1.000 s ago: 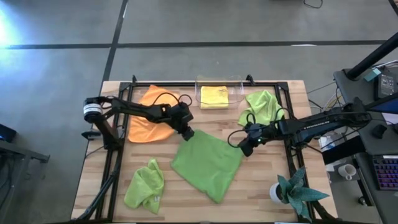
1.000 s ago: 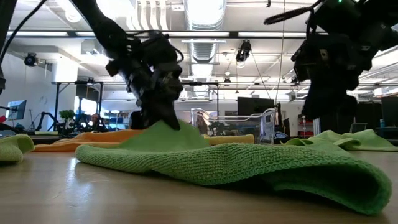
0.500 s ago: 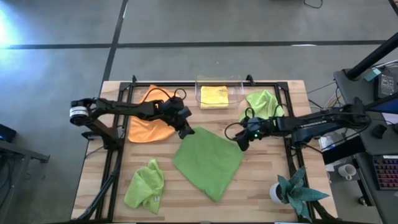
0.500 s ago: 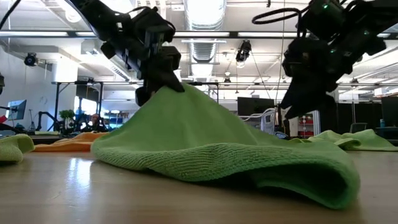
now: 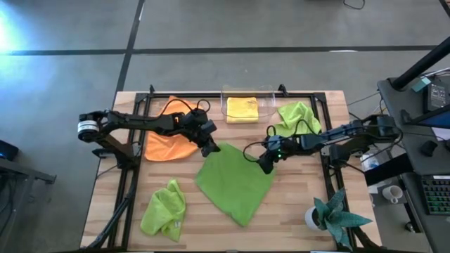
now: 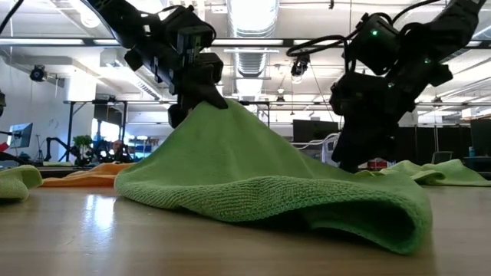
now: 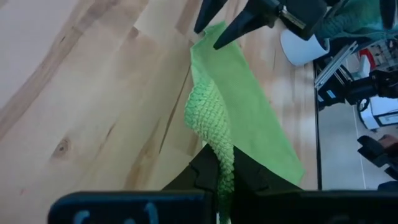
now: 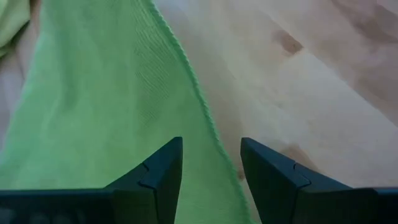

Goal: Fold microfiber towels
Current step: Fold the green microfiber cloth

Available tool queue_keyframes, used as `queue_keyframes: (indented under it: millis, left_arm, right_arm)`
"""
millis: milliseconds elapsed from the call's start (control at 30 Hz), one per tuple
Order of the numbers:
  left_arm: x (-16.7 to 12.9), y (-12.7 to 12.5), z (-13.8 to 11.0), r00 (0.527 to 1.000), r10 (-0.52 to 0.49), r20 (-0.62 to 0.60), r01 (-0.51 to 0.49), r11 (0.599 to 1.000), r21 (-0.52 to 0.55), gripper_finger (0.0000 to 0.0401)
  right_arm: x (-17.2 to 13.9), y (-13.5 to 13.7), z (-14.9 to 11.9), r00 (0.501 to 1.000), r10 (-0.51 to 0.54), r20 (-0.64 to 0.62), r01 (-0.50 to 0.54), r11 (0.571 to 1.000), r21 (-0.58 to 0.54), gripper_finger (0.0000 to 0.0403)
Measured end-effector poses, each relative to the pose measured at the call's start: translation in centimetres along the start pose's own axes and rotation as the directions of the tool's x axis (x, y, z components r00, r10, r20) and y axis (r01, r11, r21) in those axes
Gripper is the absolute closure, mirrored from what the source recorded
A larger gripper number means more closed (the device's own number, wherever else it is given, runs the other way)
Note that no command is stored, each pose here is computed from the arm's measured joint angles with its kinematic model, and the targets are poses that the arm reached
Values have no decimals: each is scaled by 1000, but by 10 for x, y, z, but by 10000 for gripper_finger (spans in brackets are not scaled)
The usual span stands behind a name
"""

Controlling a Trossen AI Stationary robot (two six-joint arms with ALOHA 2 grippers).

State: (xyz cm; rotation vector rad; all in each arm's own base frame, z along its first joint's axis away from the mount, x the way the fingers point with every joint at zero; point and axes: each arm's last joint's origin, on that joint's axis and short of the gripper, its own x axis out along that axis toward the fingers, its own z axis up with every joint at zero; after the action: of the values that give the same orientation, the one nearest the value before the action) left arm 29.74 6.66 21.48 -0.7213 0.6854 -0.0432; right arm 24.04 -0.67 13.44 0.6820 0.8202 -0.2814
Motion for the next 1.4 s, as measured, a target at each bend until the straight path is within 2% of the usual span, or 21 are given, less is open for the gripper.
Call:
queue_keyframes:
  millis: [167,267,467,700,833,1133,1400]
  left_arm:
    - [-3,-3,1,1000,-7,10,7,1000,13,401]
    - [-8,-7,4,1000,-16,27,15,998,58,401]
    - [-19,-12,4,1000,-10,20,8,995,97,401]
    - [-31,-19,3,1000,-13,27,10,995,103,401]
    - [-40,-25,4,998,-28,56,20,989,144,401]
    - [-57,-35,6,992,-54,111,33,984,176,401]
    - [-67,-41,7,988,-66,142,38,981,193,401]
  right_arm:
    - [8,4,3,998,38,-56,-41,998,-56,241]
    - [15,3,1,996,26,-88,-31,998,-50,241]
    - [17,5,-1,984,87,-158,-94,995,-38,241]
    - [12,5,5,987,91,-129,-96,995,-33,248]
    - [11,7,11,989,97,-108,-104,993,-56,248]
    - [11,6,8,979,133,-154,-145,987,-72,262]
    - [11,2,2,974,94,-208,-109,992,-60,281]
